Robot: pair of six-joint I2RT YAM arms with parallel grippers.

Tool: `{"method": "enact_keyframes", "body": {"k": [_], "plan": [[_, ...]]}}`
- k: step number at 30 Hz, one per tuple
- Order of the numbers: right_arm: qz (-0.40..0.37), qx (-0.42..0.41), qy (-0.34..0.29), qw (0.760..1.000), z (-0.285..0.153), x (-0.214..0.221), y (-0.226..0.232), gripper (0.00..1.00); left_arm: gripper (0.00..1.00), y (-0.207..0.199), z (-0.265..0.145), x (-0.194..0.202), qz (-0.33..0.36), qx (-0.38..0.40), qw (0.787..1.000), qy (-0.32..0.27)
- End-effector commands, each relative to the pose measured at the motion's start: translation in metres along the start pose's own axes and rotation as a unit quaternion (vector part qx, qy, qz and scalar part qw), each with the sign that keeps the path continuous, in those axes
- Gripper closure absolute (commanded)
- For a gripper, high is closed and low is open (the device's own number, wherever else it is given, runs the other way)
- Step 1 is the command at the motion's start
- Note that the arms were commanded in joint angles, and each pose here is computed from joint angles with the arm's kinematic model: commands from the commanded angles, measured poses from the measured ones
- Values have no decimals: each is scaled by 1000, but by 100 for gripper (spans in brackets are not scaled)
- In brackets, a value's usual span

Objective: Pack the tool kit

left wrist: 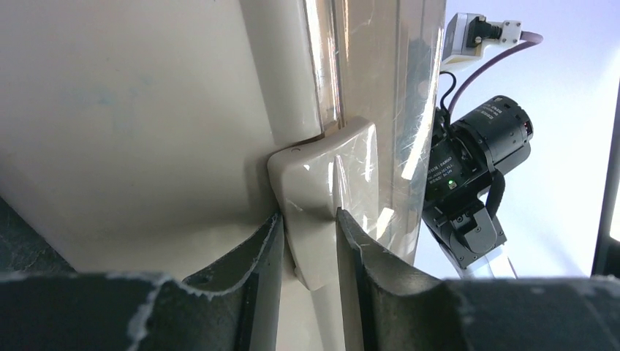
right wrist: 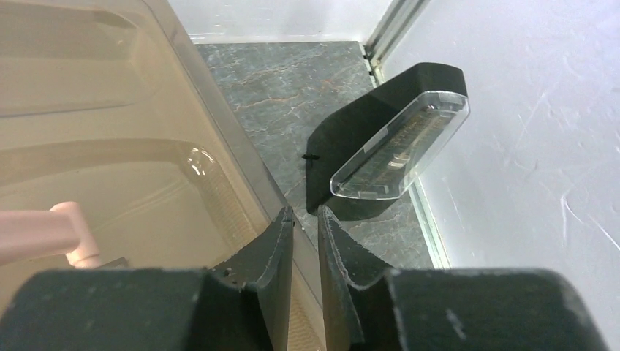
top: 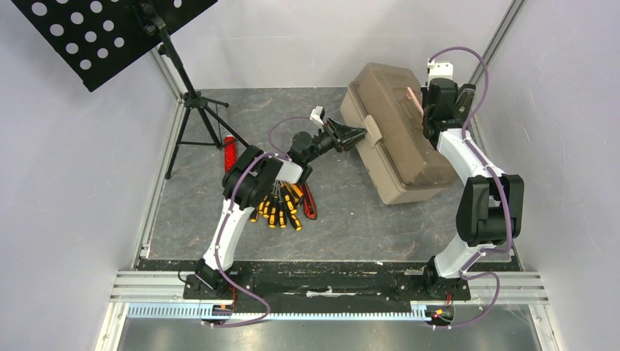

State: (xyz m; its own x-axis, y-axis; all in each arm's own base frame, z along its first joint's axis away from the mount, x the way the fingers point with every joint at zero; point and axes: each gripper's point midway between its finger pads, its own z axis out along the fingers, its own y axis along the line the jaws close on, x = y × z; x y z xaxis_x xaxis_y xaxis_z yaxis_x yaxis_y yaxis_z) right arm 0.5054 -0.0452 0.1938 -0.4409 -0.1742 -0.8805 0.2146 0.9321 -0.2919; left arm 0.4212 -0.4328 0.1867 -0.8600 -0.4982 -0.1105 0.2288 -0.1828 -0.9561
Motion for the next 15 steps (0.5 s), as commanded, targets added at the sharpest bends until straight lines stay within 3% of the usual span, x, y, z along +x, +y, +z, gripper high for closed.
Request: {"method": "enact_keyframes", "body": {"k": [1,15], "plan": [[-213,-122,462,852,-100,289,47,80,64,-182,5,6,55,223,973,0],[-248,-86,472,842,-103,298,37,79,70,-214,-9,-7,71,240,968,-8]]}}
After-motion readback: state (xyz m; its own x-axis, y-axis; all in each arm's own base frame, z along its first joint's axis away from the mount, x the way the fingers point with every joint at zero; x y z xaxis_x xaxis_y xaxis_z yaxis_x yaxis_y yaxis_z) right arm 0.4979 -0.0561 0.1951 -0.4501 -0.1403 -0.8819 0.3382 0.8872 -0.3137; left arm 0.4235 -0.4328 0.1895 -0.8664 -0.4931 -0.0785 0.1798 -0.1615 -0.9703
